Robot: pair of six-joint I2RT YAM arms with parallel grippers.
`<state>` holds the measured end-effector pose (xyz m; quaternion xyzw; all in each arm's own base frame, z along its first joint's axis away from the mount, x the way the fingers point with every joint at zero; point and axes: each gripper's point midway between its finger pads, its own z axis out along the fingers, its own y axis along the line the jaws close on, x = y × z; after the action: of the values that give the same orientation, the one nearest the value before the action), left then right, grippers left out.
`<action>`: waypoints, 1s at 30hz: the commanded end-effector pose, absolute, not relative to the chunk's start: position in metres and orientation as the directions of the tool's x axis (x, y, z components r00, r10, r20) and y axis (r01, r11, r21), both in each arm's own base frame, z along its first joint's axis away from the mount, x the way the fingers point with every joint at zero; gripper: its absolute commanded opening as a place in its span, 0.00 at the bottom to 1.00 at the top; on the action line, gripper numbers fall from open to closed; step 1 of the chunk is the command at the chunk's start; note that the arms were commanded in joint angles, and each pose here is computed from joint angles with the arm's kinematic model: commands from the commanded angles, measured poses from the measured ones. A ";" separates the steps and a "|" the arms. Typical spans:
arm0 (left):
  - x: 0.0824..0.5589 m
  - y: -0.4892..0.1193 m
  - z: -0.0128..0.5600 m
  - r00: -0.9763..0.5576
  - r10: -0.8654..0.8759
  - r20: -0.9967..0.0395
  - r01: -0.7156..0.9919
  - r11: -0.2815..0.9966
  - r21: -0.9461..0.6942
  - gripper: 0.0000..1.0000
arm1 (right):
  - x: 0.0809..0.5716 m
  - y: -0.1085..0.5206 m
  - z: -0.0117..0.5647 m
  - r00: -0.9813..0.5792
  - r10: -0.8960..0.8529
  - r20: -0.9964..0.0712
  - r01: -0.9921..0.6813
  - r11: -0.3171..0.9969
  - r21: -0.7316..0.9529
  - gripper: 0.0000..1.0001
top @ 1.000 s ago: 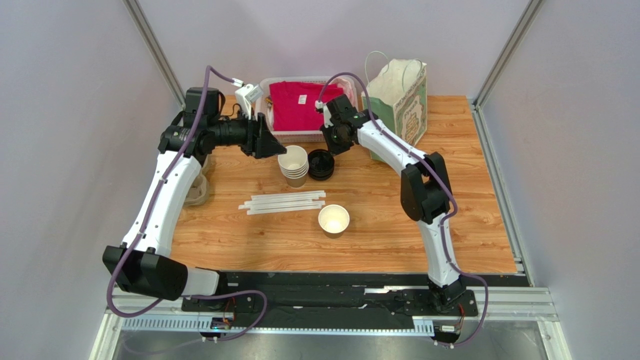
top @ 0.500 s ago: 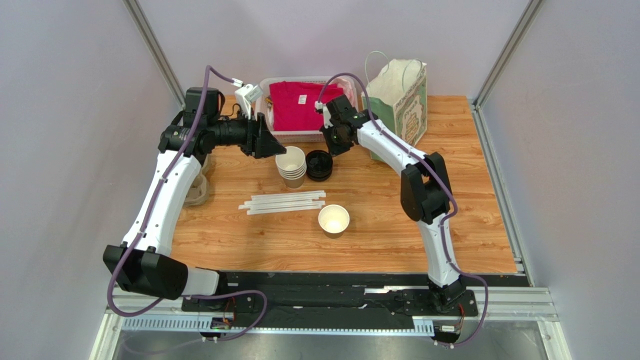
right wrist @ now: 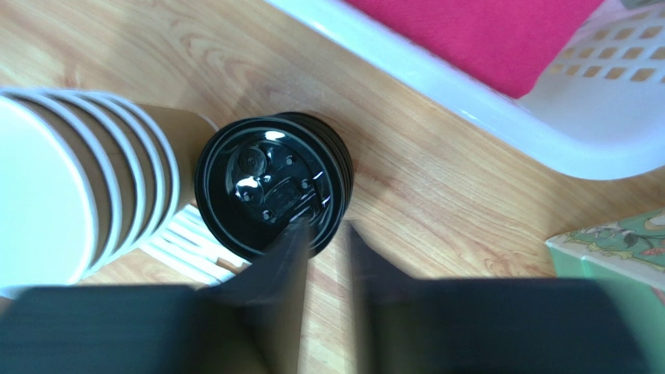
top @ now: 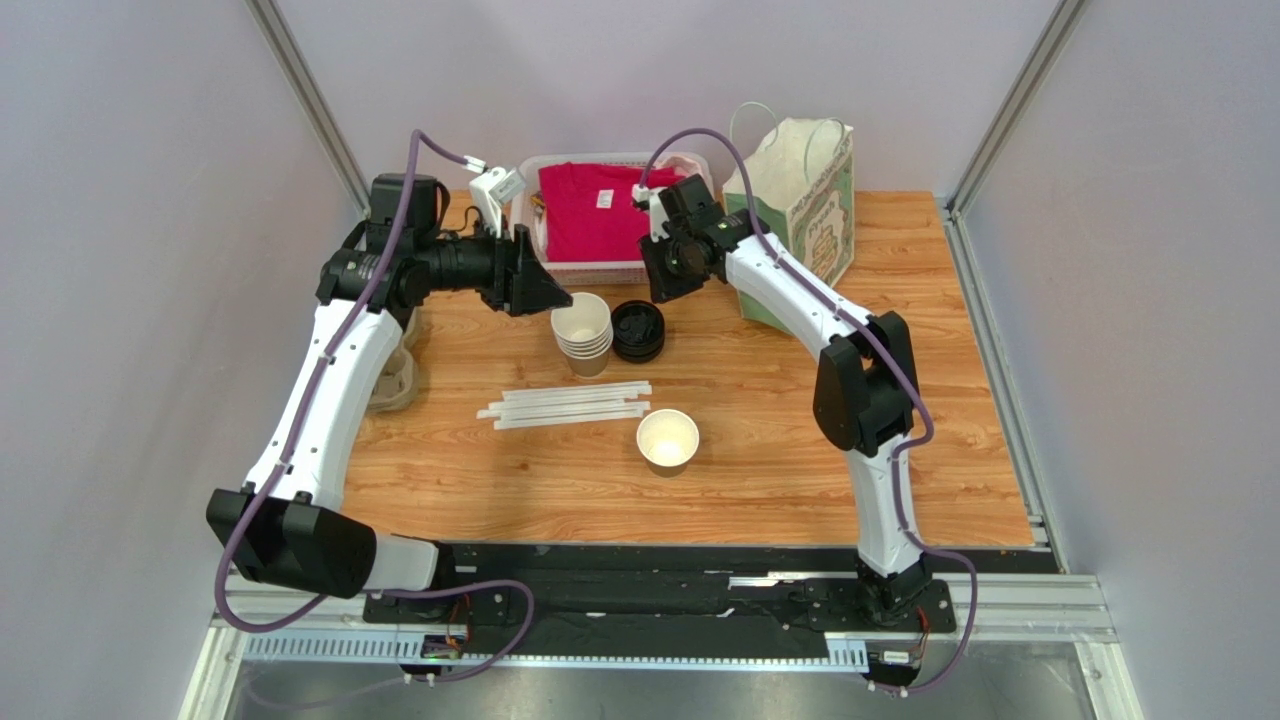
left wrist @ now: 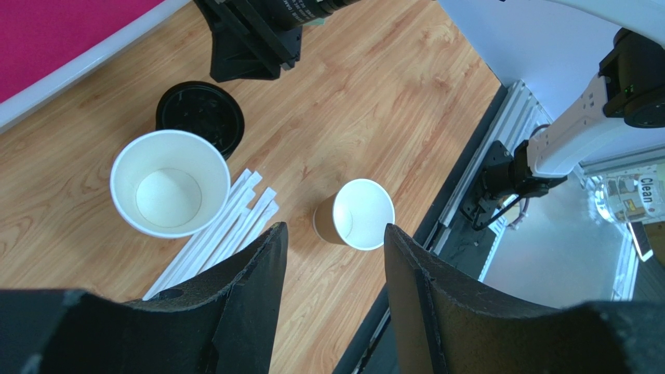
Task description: Pack the takeout coffee
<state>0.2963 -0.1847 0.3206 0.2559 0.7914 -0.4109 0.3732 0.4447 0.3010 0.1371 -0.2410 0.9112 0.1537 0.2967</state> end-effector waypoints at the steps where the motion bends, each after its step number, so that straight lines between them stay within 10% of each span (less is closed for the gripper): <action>1: 0.300 -0.185 0.336 -0.559 0.084 -0.825 0.733 0.515 -0.444 0.57 | 0.448 0.311 0.145 -0.694 -0.347 -0.630 -0.550 0.821 0.154 0.41; 20: 0.302 -0.185 0.334 -0.560 0.087 -0.824 0.735 0.512 -0.445 0.57 | 0.457 0.308 0.109 -0.715 -0.381 -0.587 -0.540 0.834 0.116 0.28; 30: 0.303 -0.185 0.333 -0.560 0.087 -0.824 0.733 0.515 -0.444 0.57 | 0.456 0.307 0.120 -0.705 -0.380 -0.599 -0.544 0.832 0.112 0.00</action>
<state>0.2985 -0.1840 0.3182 0.2533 0.7931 -0.4122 0.3700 0.4461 0.3010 0.0939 -0.2481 0.9244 0.1377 0.2550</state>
